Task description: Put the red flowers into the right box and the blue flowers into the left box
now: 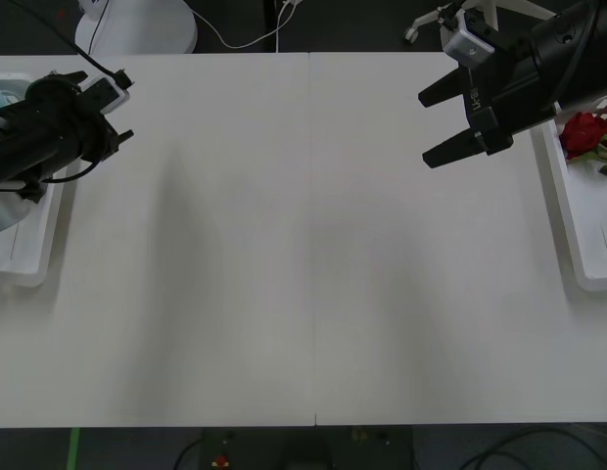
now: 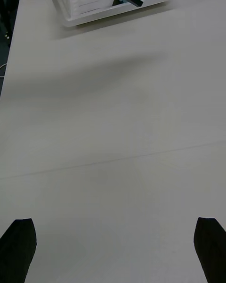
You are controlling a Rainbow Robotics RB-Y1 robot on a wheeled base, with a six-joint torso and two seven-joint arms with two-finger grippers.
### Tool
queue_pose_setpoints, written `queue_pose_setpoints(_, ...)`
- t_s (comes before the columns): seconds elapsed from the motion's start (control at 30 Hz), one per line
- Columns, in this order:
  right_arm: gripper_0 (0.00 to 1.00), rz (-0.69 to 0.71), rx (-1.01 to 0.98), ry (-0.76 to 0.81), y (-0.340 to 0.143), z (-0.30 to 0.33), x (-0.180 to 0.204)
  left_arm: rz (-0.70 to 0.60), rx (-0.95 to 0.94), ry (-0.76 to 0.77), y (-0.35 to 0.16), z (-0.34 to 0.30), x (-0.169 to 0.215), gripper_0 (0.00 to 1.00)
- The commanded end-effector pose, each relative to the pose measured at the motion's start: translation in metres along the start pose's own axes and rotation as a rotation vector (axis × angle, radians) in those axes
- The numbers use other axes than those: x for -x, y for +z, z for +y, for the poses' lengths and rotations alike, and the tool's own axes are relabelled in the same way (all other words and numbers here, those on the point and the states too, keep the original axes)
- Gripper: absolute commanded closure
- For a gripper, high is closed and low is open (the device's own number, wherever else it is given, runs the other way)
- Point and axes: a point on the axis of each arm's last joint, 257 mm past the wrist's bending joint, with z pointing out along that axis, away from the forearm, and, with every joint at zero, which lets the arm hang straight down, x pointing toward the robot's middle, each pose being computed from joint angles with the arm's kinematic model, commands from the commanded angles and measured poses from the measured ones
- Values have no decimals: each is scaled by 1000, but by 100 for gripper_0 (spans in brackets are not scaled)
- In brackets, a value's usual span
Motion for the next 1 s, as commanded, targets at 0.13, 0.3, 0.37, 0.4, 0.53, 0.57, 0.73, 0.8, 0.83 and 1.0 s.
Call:
queue_pose_setpoints(0.13, 3, 11, -28, 2, -13, -5, -1, 141, -82, 126, -12, -16, 5, 0)
queue_pose_setpoints(0.3, 3, 11, -28, 2, -13, -5, -1, 198, -215, 115, -19, -58, 18, 0)
queue_pose_setpoints(0.37, 3, 11, -28, 2, -13, -5, -1, 206, -274, 131, -23, -72, 30, 0)
queue_pose_setpoints(0.4, 3, 11, -28, 2, -13, -5, -1, 208, -311, 137, -25, -78, 37, 0)
queue_pose_setpoints(0.53, 3, 11, -28, 2, -13, -5, -1, 145, -443, 155, -32, -92, 66, 0)
queue_pose_setpoints(0.57, 3, 11, -28, 2, -13, -5, -1, 124, -482, 147, -34, -96, 72, 0)
queue_pose_setpoints(0.73, 3, 11, -28, 2, -13, -5, -1, 31, -638, 109, -47, -102, 94, 0)
queue_pose_setpoints(0.8, 3, 11, -28, 2, -13, -5, -1, -19, -674, 132, -52, -100, 103, 0)
queue_pose_setpoints(0.83, 3, 11, -28, 2, -13, -5, -1, -37, -685, 137, -54, -100, 105, 0)
queue_pose_setpoints(1.0, 3, 11, -28, 2, -13, -5, -1, -172, -804, 48, -80, -96, 119, 0)
